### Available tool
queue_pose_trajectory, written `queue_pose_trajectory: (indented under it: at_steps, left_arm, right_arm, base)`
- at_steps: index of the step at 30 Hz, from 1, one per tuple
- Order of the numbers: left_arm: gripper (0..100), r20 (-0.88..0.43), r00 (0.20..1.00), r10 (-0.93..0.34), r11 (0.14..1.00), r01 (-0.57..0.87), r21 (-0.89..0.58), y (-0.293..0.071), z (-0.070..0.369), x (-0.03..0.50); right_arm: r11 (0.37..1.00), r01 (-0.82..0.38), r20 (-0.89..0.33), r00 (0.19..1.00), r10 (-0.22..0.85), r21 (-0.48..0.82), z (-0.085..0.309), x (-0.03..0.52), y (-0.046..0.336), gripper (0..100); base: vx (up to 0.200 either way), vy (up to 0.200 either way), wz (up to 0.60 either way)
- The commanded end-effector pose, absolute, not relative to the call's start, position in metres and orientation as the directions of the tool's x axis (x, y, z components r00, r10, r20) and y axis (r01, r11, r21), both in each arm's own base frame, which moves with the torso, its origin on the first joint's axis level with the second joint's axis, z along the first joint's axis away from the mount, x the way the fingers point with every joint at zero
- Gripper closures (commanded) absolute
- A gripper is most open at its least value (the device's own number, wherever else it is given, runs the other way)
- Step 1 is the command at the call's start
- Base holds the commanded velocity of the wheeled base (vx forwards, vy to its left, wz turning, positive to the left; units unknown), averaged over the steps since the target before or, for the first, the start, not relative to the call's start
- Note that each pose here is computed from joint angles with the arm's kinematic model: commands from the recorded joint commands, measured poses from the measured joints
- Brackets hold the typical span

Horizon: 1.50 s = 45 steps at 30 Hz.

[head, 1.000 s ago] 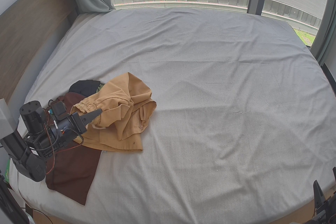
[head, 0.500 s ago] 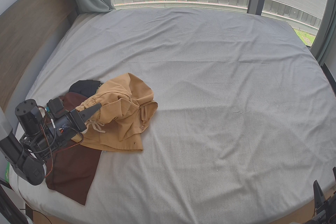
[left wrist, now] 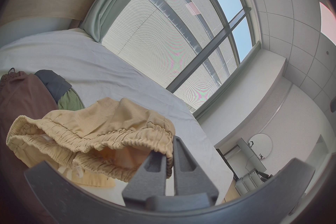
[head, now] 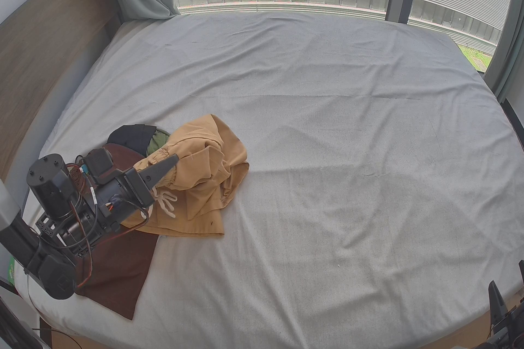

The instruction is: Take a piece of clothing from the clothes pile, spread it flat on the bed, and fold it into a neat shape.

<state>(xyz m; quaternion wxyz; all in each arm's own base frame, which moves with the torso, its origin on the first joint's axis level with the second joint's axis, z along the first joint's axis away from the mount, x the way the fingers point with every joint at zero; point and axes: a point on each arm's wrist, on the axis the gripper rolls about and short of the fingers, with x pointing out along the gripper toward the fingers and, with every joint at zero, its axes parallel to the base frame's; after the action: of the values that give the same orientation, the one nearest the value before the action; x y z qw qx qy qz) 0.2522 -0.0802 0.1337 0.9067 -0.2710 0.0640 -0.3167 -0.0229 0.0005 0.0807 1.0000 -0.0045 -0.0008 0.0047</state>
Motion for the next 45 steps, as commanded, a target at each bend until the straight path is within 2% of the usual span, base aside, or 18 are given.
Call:
queue_pose_trajectory:
  at_steps: [1,9,18,22,32,36,45]
  left_arm:
    - [100,0.063,0.769,-0.636,0.63,0.565,-0.533,-0.09,0.135,0.248]
    - [100,0.07,0.76,-0.646,0.616,0.574,-0.54,-0.111,0.137,0.242]
    - [100,0.103,0.785,-0.611,0.6,0.545,-0.586,-0.138,0.142,0.236]
    - [100,0.142,0.785,-0.603,0.564,0.546,-0.62,-0.157,0.152,0.23]
    - [100,0.177,0.79,-0.587,0.54,0.545,-0.642,-0.184,0.159,0.224]
    - [100,0.214,0.805,-0.554,0.518,0.534,-0.668,-0.206,0.167,0.228]
    - [100,0.23,0.778,-0.585,0.465,0.554,-0.69,-0.229,0.171,0.231]
  right_arm:
    - [1.0,-0.009,-0.008,1.0,0.009,-0.009,0.076,-0.022,0.0,0]
    - [1.0,-0.009,-0.008,1.0,0.009,-0.009,0.076,-0.022,0.0,0]
    - [1.0,-0.011,-0.008,1.0,0.011,-0.009,0.076,-0.022,0.001,0]
    - [1.0,-0.011,-0.008,1.0,0.011,-0.009,0.076,-0.022,0.001,0]
    - [1.0,-0.009,-0.008,1.0,0.009,-0.009,0.076,-0.022,0.0,0]
    - [1.0,-0.009,-0.008,1.0,0.009,-0.009,0.076,-0.022,0.0,0]
    - [1.0,-0.009,-0.008,1.0,0.009,-0.008,0.076,-0.022,0.0,0]
  base:
    - [0.0,0.0,0.0]
    - [0.0,0.0,0.0]
    - [0.0,0.0,0.0]
    - [0.0,0.0,0.0]
    - [0.0,0.0,0.0]
    - [0.0,0.0,0.0]
    - [0.0,0.0,0.0]
